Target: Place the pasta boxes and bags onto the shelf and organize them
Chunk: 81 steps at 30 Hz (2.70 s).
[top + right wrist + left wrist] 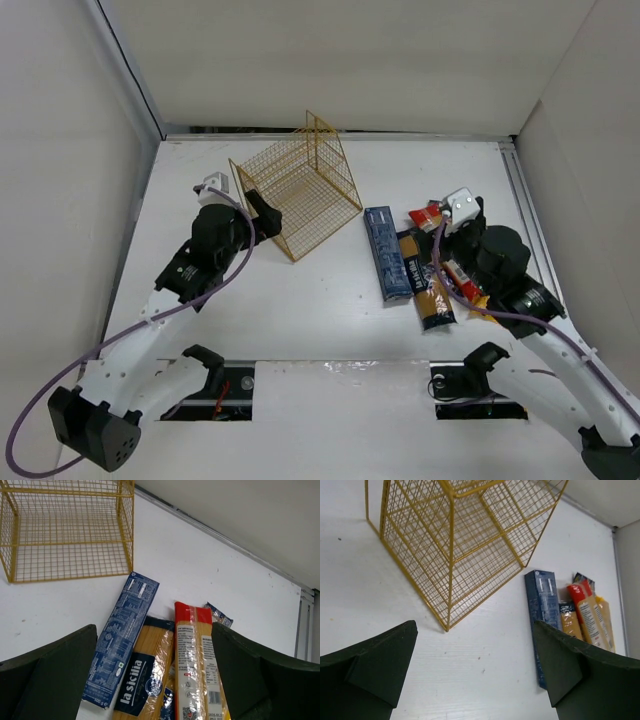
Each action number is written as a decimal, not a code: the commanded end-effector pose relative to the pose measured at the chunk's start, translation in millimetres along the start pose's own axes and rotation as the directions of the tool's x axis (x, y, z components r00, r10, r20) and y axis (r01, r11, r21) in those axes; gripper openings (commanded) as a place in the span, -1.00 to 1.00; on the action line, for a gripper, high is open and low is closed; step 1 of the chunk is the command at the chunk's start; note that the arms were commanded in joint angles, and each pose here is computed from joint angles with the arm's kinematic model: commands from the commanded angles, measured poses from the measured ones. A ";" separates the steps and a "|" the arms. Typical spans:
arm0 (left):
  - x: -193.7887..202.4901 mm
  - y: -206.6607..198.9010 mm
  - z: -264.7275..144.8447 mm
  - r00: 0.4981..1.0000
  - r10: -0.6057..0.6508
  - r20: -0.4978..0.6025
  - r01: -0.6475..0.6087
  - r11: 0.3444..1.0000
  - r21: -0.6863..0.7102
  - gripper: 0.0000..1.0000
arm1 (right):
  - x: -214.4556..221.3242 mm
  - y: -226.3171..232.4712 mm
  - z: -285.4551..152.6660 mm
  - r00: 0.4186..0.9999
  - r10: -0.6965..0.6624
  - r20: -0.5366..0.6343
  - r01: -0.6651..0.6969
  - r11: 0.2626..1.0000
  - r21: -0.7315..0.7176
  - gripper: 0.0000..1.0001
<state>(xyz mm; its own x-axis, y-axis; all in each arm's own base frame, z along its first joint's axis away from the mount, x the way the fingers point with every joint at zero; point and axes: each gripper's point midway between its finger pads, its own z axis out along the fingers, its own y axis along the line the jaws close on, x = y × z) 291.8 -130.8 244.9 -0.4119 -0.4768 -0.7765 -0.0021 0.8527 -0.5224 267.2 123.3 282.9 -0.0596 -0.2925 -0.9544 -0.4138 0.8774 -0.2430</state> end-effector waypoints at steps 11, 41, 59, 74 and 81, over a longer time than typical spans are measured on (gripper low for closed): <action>13.2 10.1 20.2 0.999 0.019 -0.047 -0.024 0.996 -0.091 1.00 | 87.6 73.1 25.9 0.953 -0.068 -0.294 -0.001 0.973 -0.229 1.00; 22.1 4.0 63.2 0.994 0.075 -0.081 -0.086 0.986 -0.144 1.00 | 209.3 91.0 129.4 0.769 -0.006 -0.639 -0.117 0.982 -0.150 0.72; 19.2 4.5 73.3 0.996 0.067 -0.063 -0.077 0.983 -0.168 0.83 | 109.9 89.5 75.6 0.942 -0.060 -0.330 -0.021 0.971 -0.236 -1.00; 30.0 10.8 87.5 0.992 0.079 -0.097 -0.097 0.975 -0.202 0.12 | 67.2 149.2 126.0 0.978 -0.149 -0.148 0.089 0.931 -0.354 -1.00; 35.8 13.2 95.7 0.989 0.091 -0.114 -0.114 0.971 -0.212 -0.26 | 55.1 161.5 139.7 0.985 -0.147 -0.090 0.107 0.932 -0.347 -1.00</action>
<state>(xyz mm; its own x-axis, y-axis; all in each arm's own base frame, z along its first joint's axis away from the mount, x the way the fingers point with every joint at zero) 351.1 -152.6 153.4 -0.5631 -0.3579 -0.7449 -0.1670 0.9321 -0.3215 283.4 254.2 73.2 -0.2985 -0.6414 -0.7068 -0.7656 0.6031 -0.2239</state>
